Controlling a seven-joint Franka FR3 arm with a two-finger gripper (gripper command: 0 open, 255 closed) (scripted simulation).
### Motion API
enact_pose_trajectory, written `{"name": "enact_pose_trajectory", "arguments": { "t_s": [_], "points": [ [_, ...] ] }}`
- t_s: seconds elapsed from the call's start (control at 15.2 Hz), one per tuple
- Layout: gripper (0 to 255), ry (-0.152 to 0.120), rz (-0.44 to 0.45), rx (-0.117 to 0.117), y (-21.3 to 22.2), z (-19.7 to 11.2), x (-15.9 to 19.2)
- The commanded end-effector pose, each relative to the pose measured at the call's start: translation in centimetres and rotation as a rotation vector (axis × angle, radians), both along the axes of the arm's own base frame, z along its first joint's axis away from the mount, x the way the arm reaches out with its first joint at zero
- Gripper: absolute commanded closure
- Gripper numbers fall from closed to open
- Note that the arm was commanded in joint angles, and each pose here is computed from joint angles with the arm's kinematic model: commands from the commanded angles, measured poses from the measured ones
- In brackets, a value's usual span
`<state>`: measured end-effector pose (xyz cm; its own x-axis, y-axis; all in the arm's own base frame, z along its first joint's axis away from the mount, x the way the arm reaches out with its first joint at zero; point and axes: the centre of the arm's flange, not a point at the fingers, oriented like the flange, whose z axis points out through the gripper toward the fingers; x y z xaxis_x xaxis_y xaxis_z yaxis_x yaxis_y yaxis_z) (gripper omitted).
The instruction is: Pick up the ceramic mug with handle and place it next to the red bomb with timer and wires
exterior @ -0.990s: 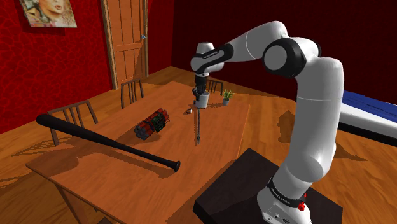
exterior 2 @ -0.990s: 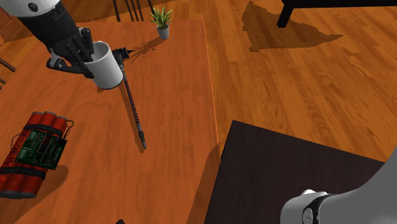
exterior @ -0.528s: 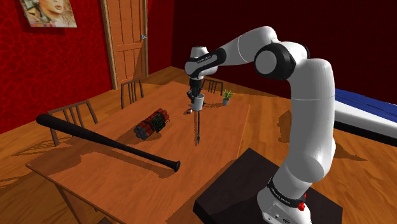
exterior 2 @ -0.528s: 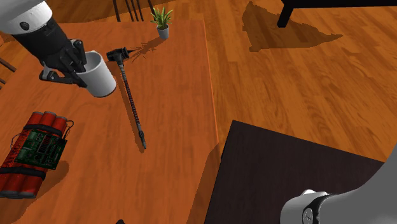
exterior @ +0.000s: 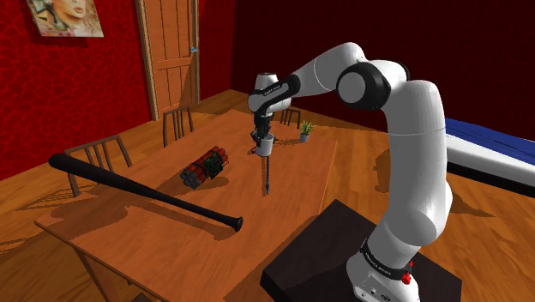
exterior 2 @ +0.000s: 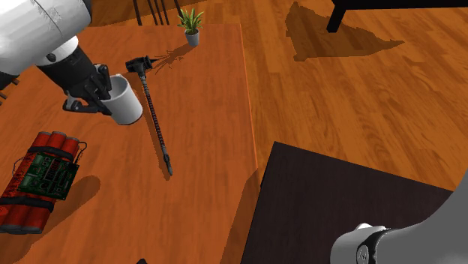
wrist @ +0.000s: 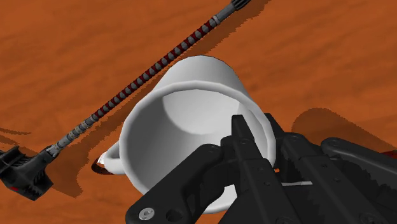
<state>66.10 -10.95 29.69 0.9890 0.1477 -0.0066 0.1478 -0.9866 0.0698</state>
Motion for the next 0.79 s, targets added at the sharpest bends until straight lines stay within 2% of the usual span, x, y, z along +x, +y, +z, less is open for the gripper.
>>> {"name": "enact_pose_trajectory", "arguments": {
  "t_s": [0.0, 0.73],
  "points": [
    [255, -0.001, 0.0, 0.0, -0.1, -1.0, 0.0],
    [255, -0.001, 0.0, 0.0, -0.1, -6.8, 0.0]
  ]
}}
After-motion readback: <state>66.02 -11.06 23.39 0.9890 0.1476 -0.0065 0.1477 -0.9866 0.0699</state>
